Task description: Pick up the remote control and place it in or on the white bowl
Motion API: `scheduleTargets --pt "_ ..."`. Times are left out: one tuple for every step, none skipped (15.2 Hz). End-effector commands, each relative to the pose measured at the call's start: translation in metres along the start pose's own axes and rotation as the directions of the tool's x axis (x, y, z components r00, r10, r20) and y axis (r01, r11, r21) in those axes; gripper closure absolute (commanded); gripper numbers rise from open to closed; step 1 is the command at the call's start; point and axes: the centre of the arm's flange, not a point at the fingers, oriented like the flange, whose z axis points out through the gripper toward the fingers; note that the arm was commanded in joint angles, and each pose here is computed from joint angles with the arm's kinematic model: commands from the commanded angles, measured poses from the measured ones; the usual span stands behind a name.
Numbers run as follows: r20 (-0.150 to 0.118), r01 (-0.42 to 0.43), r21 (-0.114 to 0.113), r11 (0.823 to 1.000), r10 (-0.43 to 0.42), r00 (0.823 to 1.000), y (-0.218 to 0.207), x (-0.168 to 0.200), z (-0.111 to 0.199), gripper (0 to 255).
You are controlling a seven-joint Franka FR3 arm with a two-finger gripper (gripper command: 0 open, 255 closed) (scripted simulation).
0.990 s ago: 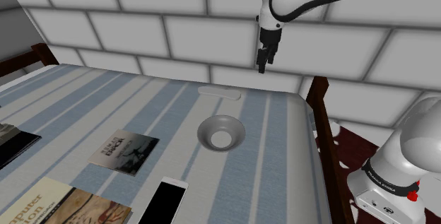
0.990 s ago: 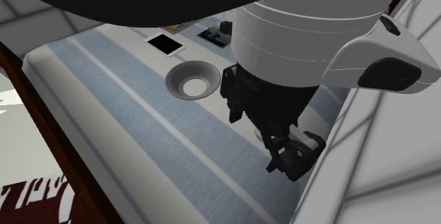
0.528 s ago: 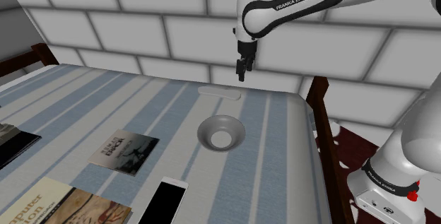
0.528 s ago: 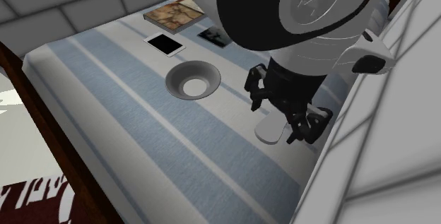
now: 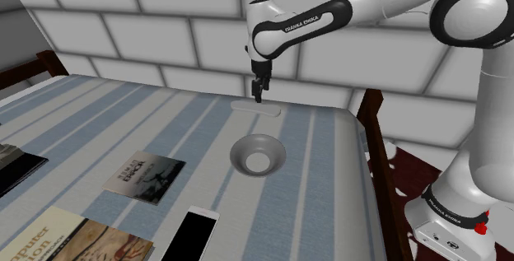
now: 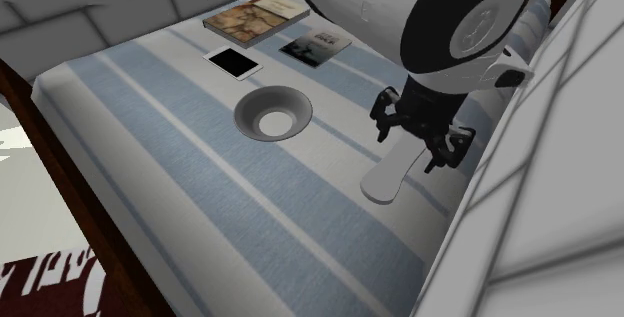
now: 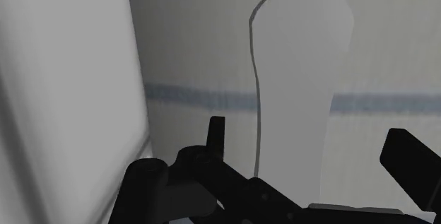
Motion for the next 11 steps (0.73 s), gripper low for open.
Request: scheduleTargets --pt "-0.002 0.031 -0.002 1.0 -0.031 1.0 -0.009 0.02 0.016 0" --pt "-0.002 0.043 -0.003 0.999 -0.043 0.999 -0.012 0.029 0.021 0" --pt "-0.002 0.043 -0.003 0.999 -0.043 0.999 -0.012 0.029 0.027 0" --pt "-0.002 0.043 -0.003 0.999 -0.043 0.999 -0.012 0.029 0.032 0" --pt "-0.002 0.043 -0.003 0.999 -0.043 0.999 -0.012 0.029 0.037 0" --pt "-0.002 0.043 -0.003 0.999 -0.043 0.999 -0.012 0.029 0.042 0" --pt "-0.002 0.043 -0.003 0.999 -0.043 0.999 -0.012 0.029 0.048 0" --pt "-0.002 0.043 -0.003 0.999 -0.043 0.999 -0.012 0.029 0.053 0" --pt "-0.002 0.043 -0.003 0.999 -0.043 0.999 -0.012 0.029 0.058 0" --pt "-0.002 0.043 -0.003 0.999 -0.043 0.999 -0.012 0.029 0.061 0" --pt "-0.002 0.043 -0.003 0.999 -0.043 0.999 -0.012 0.029 0.061 0"
